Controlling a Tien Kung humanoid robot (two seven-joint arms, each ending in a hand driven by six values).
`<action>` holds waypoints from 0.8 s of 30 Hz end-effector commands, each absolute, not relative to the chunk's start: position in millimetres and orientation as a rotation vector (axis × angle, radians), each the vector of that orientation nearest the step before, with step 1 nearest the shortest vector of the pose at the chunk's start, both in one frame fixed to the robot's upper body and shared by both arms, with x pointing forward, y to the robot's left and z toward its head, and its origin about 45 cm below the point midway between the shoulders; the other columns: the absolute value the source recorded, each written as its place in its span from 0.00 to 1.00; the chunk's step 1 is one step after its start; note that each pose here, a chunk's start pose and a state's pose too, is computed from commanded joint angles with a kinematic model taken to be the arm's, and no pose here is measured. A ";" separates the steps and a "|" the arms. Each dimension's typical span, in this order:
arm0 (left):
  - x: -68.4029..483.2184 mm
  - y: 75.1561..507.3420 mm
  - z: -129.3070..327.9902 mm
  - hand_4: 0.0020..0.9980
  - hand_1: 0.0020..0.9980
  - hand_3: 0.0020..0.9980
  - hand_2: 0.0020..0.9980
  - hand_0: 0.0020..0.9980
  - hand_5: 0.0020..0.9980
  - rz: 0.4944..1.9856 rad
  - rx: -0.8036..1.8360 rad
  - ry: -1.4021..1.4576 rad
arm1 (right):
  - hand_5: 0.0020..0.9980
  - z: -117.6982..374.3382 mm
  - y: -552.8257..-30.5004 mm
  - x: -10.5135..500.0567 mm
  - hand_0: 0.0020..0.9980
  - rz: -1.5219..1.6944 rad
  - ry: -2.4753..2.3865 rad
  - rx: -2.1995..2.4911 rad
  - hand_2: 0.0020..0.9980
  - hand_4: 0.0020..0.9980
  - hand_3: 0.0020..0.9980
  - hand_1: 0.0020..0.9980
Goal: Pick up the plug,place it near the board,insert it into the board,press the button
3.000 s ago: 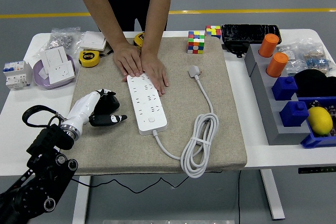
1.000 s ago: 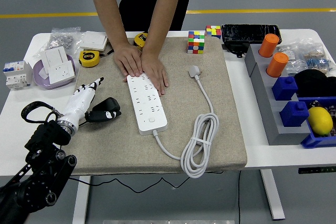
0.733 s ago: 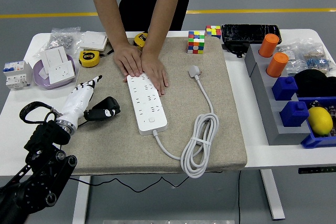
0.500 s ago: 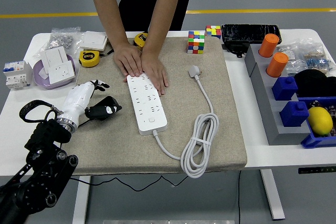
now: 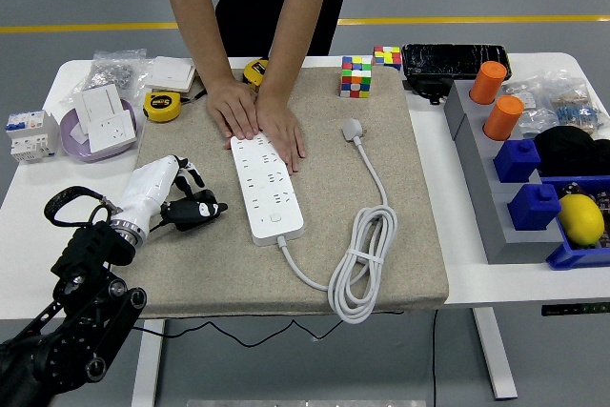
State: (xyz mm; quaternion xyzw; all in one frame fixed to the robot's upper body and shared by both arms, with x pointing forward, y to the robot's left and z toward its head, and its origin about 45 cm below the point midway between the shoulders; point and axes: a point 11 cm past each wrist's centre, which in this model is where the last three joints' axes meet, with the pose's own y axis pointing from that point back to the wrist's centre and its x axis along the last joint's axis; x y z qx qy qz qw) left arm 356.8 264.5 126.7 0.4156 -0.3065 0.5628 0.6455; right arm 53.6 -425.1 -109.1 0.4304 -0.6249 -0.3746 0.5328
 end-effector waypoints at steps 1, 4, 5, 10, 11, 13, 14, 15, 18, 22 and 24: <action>356.9 264.7 126.9 0.96 0.45 0.40 0.35 0.59 0.27 1.282 0.946 -0.698 | 0.89 -109.0 -425.2 53.7 0.80 -0.893 -1.490 1.026 0.71 1.00 0.75 0.70; 357.7 265.2 128.2 0.96 0.46 0.40 0.35 0.59 0.27 1.286 0.942 -0.701 | 0.89 -109.0 -425.2 54.0 0.80 -0.893 -1.491 1.026 0.71 1.00 0.75 0.70; 358.3 265.4 129.1 0.96 0.46 0.40 0.35 0.59 0.27 1.289 0.940 -0.702 | 0.89 -109.0 -425.1 54.1 0.80 -0.893 -1.491 1.027 0.71 1.00 0.75 0.70; 362.8 269.4 132.4 0.96 0.51 0.42 0.39 0.59 0.27 1.306 0.939 -0.701 | 0.89 -109.2 -424.7 53.9 0.80 -0.893 -1.489 1.028 0.71 1.00 0.75 0.70; 364.0 271.4 132.7 0.96 0.51 0.42 0.39 0.59 0.27 1.311 0.943 -0.698 | 0.89 -109.2 -424.5 53.8 0.80 -0.893 -1.488 1.028 0.71 1.00 0.75 0.70; 365.3 274.0 132.9 0.96 0.51 0.42 0.39 0.59 0.27 1.318 0.946 -0.694 | 0.89 -109.3 -424.4 53.6 0.80 -0.893 -1.487 1.029 0.71 1.00 0.75 0.70; 366.3 276.4 133.0 0.96 0.51 0.42 0.39 0.59 0.27 1.327 0.949 -0.692 | 0.89 -109.3 -424.5 53.3 0.80 -0.893 -1.486 1.029 0.71 1.00 0.75 0.70; 367.0 277.8 133.1 0.96 0.72 0.51 0.66 0.64 0.28 1.333 0.950 -0.690 | 0.90 -109.3 -424.5 53.1 0.80 -0.893 -1.485 1.028 0.71 1.00 0.75 0.70; 369.4 285.5 131.9 0.96 0.72 0.51 0.66 0.64 0.28 1.355 0.963 -0.679 | 0.90 -109.4 -424.5 52.8 0.80 -0.892 -1.483 1.029 0.71 1.00 0.75 0.70; 372.1 293.6 131.3 0.96 0.92 0.73 0.86 0.78 0.28 1.373 0.981 -0.671 | 0.91 -109.1 -425.1 53.5 0.80 -0.890 -1.483 1.030 0.71 1.00 0.75 0.70; 373.2 296.9 131.1 0.96 0.92 0.73 0.86 0.78 0.28 1.380 0.987 -0.667 | 0.91 -109.0 -425.2 53.7 0.80 -0.889 -1.482 1.030 0.71 1.00 0.75 0.70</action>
